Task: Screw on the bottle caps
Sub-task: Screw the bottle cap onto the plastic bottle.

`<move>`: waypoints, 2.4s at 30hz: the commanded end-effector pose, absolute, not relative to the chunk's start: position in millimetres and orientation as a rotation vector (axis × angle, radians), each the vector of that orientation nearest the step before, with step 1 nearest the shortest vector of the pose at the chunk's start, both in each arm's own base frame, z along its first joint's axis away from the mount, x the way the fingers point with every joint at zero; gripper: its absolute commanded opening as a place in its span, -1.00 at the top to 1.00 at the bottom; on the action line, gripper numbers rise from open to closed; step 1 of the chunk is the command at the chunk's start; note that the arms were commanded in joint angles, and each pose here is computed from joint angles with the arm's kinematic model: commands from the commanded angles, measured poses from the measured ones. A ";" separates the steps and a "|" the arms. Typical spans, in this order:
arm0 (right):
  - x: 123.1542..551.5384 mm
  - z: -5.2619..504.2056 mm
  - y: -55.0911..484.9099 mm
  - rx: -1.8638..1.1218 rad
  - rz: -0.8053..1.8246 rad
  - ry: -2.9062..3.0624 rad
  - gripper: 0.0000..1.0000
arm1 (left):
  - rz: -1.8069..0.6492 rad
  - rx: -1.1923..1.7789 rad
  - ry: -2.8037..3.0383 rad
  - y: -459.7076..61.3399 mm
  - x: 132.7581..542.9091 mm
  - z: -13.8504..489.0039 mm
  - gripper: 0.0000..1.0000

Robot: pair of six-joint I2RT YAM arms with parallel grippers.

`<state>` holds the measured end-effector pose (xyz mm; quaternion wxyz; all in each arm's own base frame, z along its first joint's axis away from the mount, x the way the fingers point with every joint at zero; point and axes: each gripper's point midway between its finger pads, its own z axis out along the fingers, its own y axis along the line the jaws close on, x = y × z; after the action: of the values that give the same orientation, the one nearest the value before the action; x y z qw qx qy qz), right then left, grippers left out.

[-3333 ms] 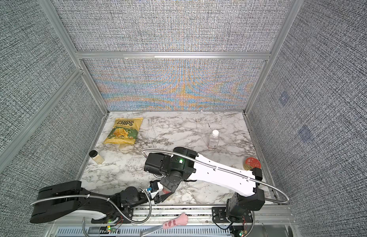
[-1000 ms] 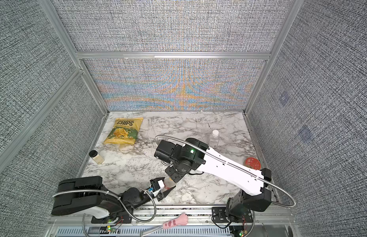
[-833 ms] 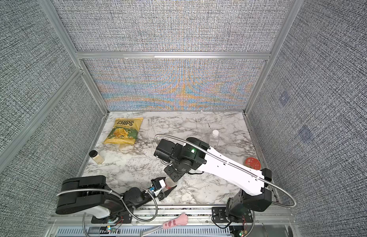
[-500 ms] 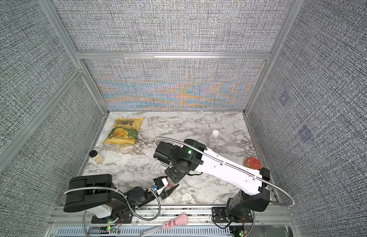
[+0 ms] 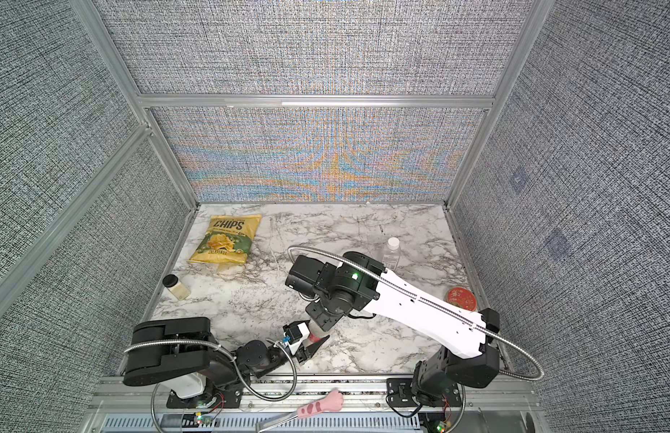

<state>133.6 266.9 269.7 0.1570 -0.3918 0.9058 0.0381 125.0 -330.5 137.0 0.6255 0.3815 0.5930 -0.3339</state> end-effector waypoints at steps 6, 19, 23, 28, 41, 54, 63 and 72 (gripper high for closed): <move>125.0 272.1 266.4 -1.108 0.381 2.611 -0.20 | -0.783 0.848 1.347 -327.3 124.7 143.3 -0.07; 115.7 253.4 268.3 -1.156 0.455 2.684 -0.03 | -0.781 0.860 1.339 -328.8 123.7 143.1 -0.07; 122.8 252.0 264.8 -1.141 0.415 2.694 0.00 | -0.782 0.863 1.339 -328.7 123.0 142.7 -0.07; 127.6 249.7 262.4 -1.127 0.392 2.701 0.04 | -0.779 0.862 1.338 -328.1 123.2 142.8 -0.07; 128.0 242.5 265.7 -1.121 0.400 2.712 0.33 | -0.770 0.861 1.339 -328.1 124.5 142.4 -0.07; 133.3 239.3 264.5 -1.106 0.340 2.722 0.30 | -0.757 0.864 1.334 -327.7 125.2 142.7 -0.07; 130.4 247.8 265.4 -1.114 0.376 2.711 0.16 | -0.751 0.863 1.337 -327.6 126.0 141.7 -0.07; 127.5 242.4 260.6 -1.122 0.358 2.730 0.24 | -0.746 0.859 1.337 -326.8 126.7 142.2 -0.07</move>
<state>129.6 264.7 242.6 0.0876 -0.3759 0.9142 0.1236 126.0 -328.6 137.4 0.6313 0.3843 0.5909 -0.3235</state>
